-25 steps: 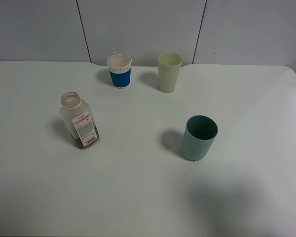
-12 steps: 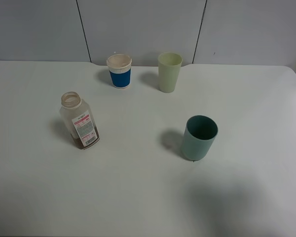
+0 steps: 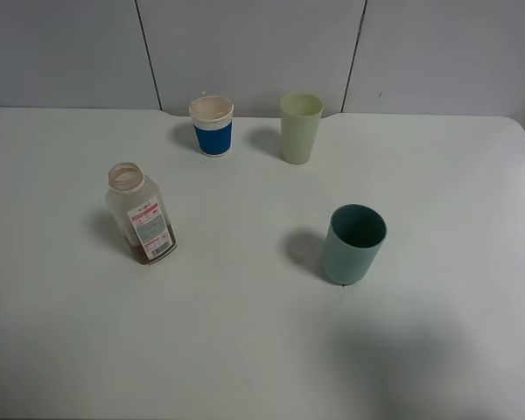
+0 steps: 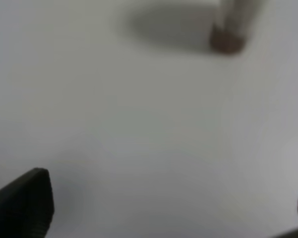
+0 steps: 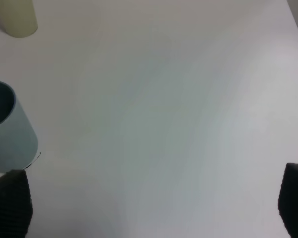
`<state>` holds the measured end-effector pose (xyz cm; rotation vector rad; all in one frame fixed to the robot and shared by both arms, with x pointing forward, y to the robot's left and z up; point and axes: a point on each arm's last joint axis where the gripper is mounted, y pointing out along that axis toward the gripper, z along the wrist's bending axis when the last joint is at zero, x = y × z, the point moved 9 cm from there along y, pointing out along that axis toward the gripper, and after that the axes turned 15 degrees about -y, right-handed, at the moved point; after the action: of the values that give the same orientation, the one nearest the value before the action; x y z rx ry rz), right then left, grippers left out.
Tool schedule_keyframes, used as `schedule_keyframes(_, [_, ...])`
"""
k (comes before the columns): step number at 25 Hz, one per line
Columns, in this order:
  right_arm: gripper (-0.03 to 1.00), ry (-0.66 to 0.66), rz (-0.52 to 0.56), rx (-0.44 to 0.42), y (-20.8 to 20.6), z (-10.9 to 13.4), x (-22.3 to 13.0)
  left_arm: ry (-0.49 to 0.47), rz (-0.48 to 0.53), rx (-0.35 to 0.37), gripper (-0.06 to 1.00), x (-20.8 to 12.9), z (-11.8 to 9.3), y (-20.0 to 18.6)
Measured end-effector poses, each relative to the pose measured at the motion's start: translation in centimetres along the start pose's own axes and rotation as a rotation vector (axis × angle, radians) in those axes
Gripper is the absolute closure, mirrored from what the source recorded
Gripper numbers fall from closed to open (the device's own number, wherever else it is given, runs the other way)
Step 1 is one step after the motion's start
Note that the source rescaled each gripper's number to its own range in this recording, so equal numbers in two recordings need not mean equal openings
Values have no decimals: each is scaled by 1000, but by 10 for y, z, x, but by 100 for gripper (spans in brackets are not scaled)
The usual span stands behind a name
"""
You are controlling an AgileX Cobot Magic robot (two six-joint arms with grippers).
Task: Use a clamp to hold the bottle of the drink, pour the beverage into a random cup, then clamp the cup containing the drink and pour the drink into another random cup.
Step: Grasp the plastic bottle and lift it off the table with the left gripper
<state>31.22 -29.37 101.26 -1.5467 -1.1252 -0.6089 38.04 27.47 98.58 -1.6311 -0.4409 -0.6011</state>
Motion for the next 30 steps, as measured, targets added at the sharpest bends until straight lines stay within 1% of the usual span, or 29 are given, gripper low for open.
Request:
schedule_keyframes(3, [-3,0,0,0,0,0,0,27,85,-12,-6,-4,0,12])
schedule_keyframes(8, [-3,0,0,0,0,0,0,89,175,-49,-6,-7,-7,27])
schedule_keyframes(13, [-3,0,0,0,0,0,0,183,216,-69,-6,-7,-15,40])
schedule_keyframes(19, [-3,0,0,0,0,0,0,256,290,-85,-6,-12,-25,54])
schedule_keyframes(26, [-3,0,-1,0,0,0,0,303,313,-102,-6,-29,-32,76])
schedule_keyframes(30, [-3,0,-1,0,0,0,0,307,240,-103,-6,-30,-34,93])
